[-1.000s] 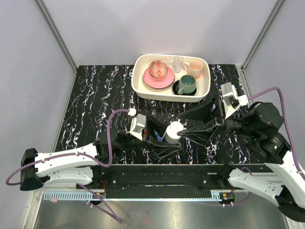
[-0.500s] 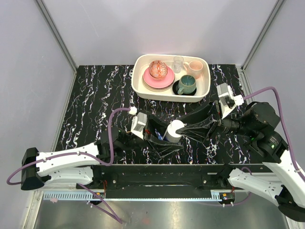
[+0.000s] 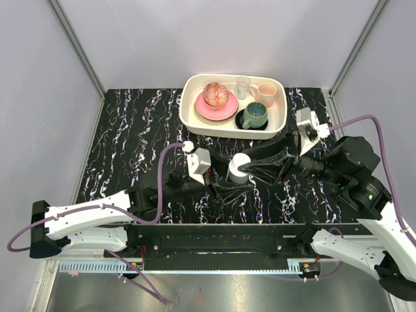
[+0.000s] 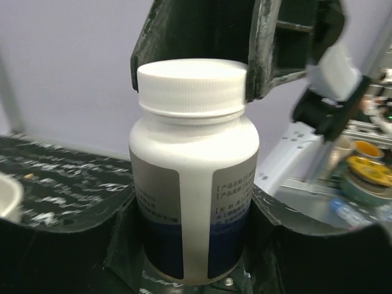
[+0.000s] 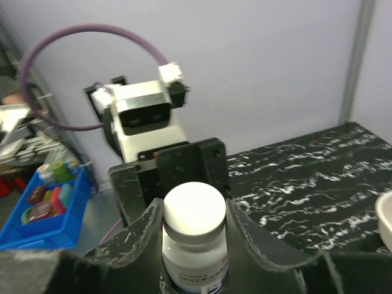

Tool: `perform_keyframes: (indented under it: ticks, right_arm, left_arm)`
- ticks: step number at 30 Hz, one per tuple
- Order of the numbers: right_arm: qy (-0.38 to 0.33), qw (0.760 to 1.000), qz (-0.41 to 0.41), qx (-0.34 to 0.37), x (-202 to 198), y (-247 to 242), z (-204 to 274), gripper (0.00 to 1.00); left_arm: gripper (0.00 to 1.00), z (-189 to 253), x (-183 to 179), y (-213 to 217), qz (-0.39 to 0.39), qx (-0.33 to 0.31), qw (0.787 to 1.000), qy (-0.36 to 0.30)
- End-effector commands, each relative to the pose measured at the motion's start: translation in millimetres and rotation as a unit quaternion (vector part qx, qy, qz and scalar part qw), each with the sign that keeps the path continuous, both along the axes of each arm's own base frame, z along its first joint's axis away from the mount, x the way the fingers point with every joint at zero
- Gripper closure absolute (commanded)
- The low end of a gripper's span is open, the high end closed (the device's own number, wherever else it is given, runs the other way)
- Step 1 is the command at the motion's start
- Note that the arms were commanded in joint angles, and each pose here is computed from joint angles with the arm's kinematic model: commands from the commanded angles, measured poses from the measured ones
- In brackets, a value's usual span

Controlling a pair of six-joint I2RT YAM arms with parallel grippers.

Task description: Sort the pills into containers

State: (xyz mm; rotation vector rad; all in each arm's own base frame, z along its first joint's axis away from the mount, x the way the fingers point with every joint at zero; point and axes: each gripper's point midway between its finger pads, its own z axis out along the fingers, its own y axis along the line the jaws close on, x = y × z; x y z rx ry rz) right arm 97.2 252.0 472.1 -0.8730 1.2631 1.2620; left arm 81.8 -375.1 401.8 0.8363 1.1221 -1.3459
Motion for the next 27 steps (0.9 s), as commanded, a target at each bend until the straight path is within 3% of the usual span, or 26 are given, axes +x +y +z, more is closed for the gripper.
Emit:
perform_keyframes:
  ticks: [1,11,19,23,25,26,27]
  right_arm:
    - [0.053,0.996,-0.062,-0.047,32,8,-27,1.00]
    - [0.104,0.969,-0.215,-0.060,86,-8,-31,1.00]
    - [0.154,0.936,-0.315,-0.027,118,-24,-21,1.00]
    - [0.174,0.926,-0.334,-0.011,123,-27,-14,1.00]
    - [0.165,0.937,-0.308,-0.003,115,-23,1,0.67]
    - [0.160,0.940,-0.301,0.001,111,-23,5,0.44]
    - [0.154,0.944,-0.292,0.005,108,-22,10,0.38]
  left_arm:
    - [1.00,30,42,12,0.125,0.000,0.992,-0.033]
    - [1.00,40,101,40,0.306,0.031,0.951,-0.039]
    - [1.00,46,125,41,0.382,0.060,0.921,-0.042]
    - [1.00,43,126,34,0.380,0.063,0.922,-0.038]
    - [1.00,38,121,29,0.362,0.060,0.929,-0.033]
    - [1.00,38,120,28,0.357,0.059,0.932,-0.033]
    - [1.00,37,115,26,0.343,0.056,0.937,-0.031]
